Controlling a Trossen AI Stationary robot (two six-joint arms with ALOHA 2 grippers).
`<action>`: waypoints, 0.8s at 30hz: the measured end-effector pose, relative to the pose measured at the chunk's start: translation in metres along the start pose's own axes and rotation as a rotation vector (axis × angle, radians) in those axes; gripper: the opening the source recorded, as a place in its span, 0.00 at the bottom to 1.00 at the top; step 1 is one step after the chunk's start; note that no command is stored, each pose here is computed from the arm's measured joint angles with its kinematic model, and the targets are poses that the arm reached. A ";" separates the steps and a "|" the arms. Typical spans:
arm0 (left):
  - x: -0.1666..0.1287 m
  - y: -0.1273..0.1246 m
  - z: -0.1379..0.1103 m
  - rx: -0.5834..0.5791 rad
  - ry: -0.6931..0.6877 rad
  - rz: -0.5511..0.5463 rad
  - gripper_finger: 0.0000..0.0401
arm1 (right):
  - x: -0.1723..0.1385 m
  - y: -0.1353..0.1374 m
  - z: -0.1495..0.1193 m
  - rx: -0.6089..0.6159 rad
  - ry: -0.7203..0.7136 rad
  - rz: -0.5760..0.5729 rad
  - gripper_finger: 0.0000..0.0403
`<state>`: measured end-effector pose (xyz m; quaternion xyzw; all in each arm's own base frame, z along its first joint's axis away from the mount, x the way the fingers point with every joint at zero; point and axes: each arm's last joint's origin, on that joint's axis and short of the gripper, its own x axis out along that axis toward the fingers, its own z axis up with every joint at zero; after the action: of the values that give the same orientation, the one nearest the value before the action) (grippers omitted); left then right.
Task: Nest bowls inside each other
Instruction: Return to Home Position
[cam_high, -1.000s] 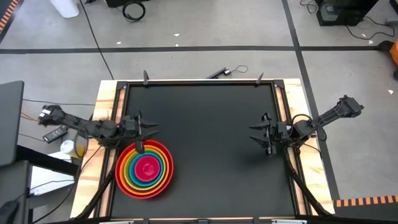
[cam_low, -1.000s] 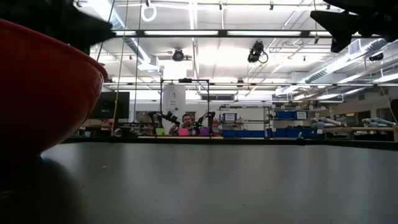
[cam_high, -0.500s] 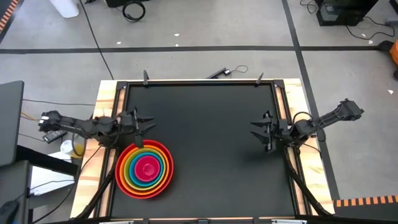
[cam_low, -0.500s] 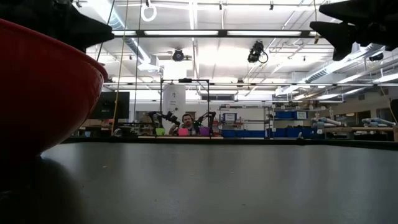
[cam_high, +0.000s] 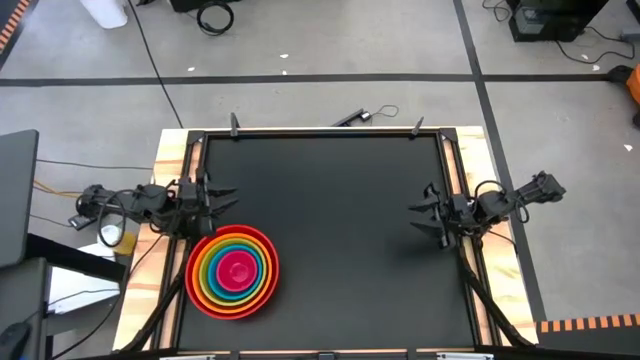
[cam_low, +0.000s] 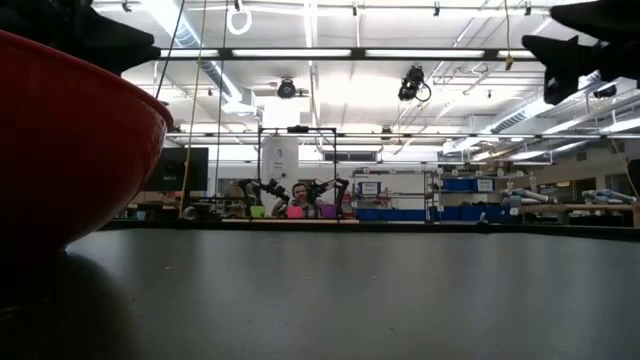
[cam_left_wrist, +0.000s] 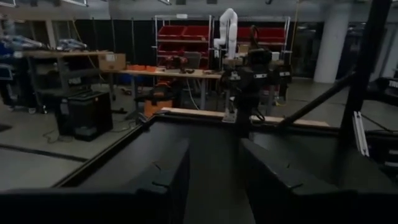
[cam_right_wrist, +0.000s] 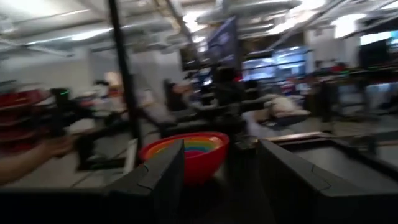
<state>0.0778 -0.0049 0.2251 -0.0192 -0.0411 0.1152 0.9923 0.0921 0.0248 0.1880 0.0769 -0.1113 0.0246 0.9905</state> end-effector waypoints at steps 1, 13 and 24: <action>0.000 0.000 0.000 0.002 -0.003 -0.002 0.35 | -0.001 0.000 -0.001 -0.001 0.010 0.025 0.51; 0.008 -0.008 -0.027 0.030 -0.090 -0.153 0.35 | 0.000 -0.004 -0.003 0.014 0.036 0.086 0.51; 0.015 0.000 -0.041 0.015 -0.120 -0.136 0.31 | 0.001 -0.015 -0.003 0.021 0.041 0.025 0.50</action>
<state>0.0956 -0.0023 0.1854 -0.0022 -0.1008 0.0488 0.9937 0.0952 0.0101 0.1833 0.0854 -0.0916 0.0399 0.9913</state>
